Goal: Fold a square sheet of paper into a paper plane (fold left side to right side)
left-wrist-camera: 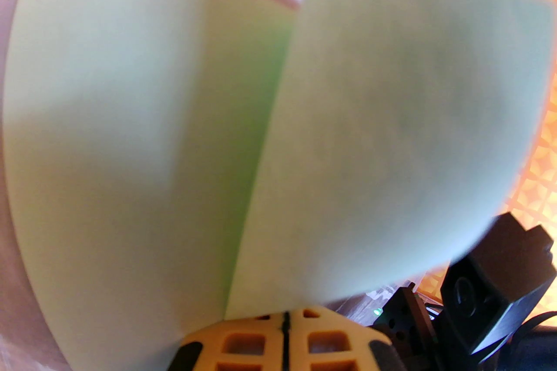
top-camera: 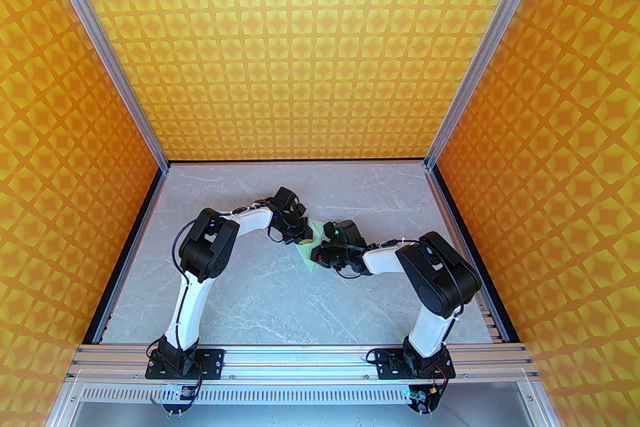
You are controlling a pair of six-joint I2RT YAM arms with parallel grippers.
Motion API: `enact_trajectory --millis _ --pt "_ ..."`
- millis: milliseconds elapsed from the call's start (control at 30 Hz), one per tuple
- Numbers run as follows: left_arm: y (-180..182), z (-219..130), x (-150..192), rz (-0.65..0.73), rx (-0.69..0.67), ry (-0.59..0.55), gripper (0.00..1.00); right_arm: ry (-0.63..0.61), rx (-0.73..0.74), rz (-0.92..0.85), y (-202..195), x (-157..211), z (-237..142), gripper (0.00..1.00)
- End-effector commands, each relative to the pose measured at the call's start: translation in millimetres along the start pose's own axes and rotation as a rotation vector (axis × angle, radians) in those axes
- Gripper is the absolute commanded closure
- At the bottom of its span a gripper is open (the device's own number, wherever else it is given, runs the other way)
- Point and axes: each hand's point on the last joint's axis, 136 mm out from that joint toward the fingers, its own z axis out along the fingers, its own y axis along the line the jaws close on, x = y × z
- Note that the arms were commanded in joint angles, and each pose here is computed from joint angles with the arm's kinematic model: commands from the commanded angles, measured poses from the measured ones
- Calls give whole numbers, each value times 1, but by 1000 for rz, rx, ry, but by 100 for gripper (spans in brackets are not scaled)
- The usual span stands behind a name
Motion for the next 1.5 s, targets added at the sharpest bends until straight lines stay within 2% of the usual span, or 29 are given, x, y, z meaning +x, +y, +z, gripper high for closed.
enact_trajectory --millis 0,567,733,1133,1333,1467 --pt "45 -12 -57 3 -124 -177 91 219 289 151 -88 82 3 100" --pt "49 -17 -93 5 -133 -210 90 227 298 150 -91 89 1 100" --pt "49 -14 -82 7 -138 -192 90 191 258 106 -72 76 -4 100" --pt "39 -20 -28 -13 -115 -183 90 51 114 -33 17 16 -28 100" --pt "36 -17 -13 -17 -111 -174 90 39 52 2 35 -4 -10 100" --pt "36 -16 -10 -18 -111 -171 90 52 54 17 33 -9 3 100"
